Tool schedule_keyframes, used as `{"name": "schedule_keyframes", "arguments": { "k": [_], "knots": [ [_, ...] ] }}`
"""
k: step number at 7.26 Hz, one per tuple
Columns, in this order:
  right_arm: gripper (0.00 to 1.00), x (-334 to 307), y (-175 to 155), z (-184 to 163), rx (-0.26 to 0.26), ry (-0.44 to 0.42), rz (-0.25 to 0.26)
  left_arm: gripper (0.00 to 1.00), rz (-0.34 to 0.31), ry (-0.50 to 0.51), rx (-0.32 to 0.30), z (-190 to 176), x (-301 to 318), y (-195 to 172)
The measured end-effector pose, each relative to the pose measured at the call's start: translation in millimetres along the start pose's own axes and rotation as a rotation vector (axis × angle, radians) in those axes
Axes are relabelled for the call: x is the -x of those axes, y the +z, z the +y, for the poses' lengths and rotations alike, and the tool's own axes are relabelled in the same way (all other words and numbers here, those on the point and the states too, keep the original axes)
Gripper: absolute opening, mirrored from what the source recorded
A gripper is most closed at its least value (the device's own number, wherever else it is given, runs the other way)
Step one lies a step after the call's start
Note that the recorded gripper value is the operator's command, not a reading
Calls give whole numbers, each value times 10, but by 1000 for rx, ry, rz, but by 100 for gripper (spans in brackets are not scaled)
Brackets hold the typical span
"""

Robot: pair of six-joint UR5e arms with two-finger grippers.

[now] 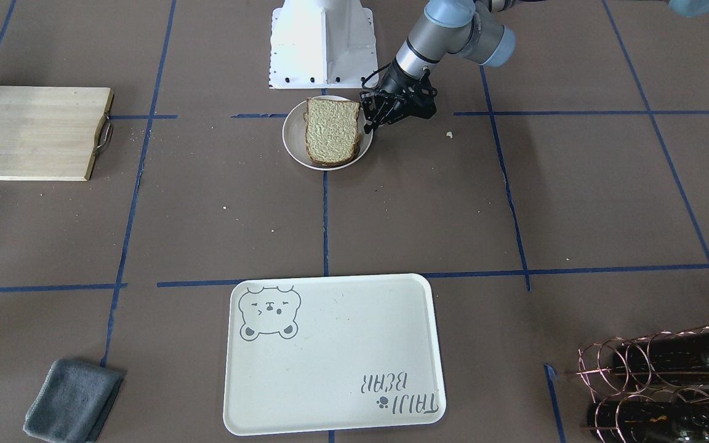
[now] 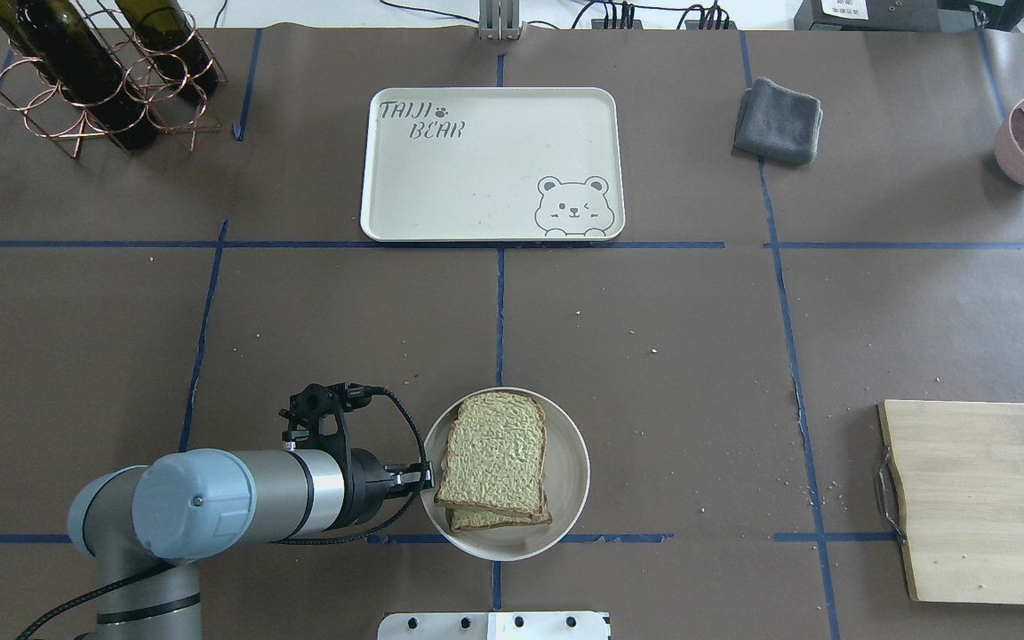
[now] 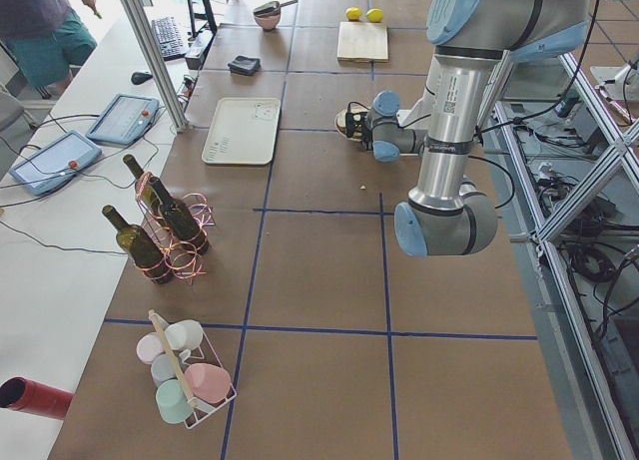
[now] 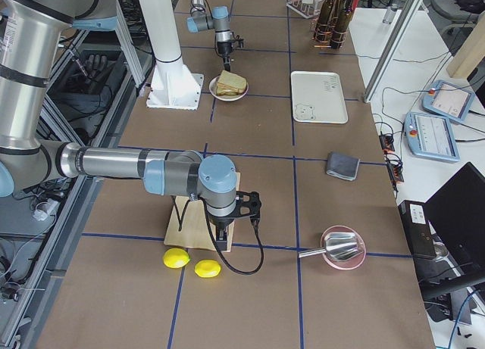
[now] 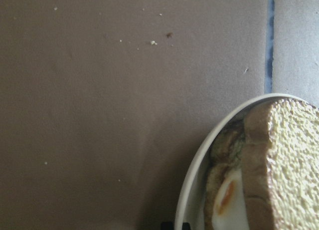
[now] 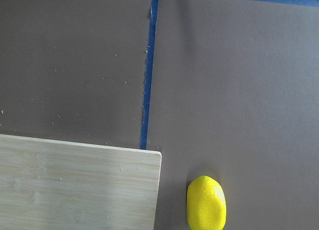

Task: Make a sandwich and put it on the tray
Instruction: 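Carry the plate with the left gripper onto the white tray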

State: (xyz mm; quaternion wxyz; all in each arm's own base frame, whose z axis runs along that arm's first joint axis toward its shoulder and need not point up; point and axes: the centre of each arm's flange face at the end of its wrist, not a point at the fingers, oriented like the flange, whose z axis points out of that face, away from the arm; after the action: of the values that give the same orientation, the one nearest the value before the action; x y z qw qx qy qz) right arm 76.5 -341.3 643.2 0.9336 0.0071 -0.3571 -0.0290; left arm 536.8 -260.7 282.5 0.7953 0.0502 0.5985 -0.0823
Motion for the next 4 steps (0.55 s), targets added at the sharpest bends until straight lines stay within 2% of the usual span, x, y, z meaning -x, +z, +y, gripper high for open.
{"name": "schedule_keyframes", "arguments": {
  "k": [2, 4],
  "knots": [
    [100, -31, 35, 7, 7, 7, -1, 0, 12, -20, -11, -499, -110, -164],
    [100, -32, 39, 20, 8, 8, -2, 0, -21, -46, -49, -1218, -339, -340]
  ]
}}
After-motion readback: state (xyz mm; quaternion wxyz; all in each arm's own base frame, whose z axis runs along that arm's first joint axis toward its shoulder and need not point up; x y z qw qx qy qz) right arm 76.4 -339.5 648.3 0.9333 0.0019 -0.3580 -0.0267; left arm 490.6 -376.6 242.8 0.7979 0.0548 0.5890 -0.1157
